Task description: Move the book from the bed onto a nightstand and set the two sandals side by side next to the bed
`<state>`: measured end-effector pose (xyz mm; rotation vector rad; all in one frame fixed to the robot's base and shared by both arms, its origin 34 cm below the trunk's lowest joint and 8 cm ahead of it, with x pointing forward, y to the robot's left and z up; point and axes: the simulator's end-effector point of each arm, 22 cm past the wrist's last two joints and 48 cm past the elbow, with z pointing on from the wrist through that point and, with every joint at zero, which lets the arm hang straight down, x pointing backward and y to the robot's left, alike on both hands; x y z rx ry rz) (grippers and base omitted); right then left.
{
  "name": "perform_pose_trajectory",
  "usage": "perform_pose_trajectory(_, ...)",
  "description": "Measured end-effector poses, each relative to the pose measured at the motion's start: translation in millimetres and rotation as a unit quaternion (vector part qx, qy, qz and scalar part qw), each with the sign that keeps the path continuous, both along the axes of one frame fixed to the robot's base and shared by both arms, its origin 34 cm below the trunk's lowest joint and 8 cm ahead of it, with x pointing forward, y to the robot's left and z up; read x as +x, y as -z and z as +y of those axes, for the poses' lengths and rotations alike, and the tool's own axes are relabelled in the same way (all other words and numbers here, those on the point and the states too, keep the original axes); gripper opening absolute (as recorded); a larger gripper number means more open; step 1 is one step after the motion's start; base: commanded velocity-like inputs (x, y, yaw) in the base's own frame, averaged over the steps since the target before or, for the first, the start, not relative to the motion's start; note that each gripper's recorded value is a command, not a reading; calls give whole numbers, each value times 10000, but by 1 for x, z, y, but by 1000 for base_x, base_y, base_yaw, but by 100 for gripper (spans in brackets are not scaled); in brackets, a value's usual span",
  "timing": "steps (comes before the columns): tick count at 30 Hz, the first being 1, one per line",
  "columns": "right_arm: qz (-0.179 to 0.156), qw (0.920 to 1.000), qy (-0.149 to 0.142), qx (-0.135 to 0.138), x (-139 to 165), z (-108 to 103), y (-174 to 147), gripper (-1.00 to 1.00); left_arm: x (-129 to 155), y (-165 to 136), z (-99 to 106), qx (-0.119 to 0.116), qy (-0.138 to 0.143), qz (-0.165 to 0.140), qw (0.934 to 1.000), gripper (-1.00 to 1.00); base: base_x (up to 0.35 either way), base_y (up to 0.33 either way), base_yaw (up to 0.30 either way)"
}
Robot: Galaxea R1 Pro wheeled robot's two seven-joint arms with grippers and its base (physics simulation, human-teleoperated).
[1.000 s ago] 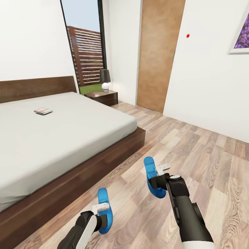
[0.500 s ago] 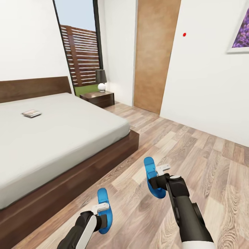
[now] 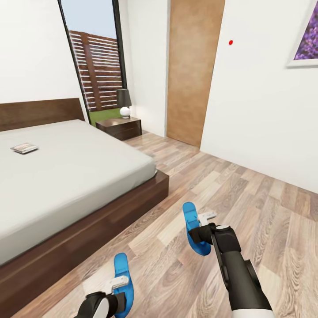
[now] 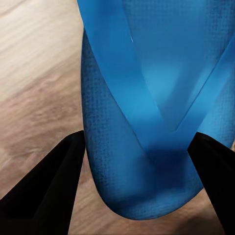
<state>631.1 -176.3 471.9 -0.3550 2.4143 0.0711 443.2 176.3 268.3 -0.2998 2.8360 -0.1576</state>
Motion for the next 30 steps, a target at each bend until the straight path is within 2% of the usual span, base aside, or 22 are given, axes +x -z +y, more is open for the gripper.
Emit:
perform_pose_trajectory(6,28,10000,-29,8,-1,3,0,-100,3,-1,3,36,-58,-126,9999,-100,216,-273,171)
perform_pose_trajectory(26,125,9998,-131,-4,-5,11,7,-100,8,-4,3,71,-100,-262,9996,-100,195,-283,146)
perform_pose_trajectory(30,208,9996,-169,19,-7,13,13,-100,11,-6,8,102,-229,-323,9992,-100,123,-313,118)
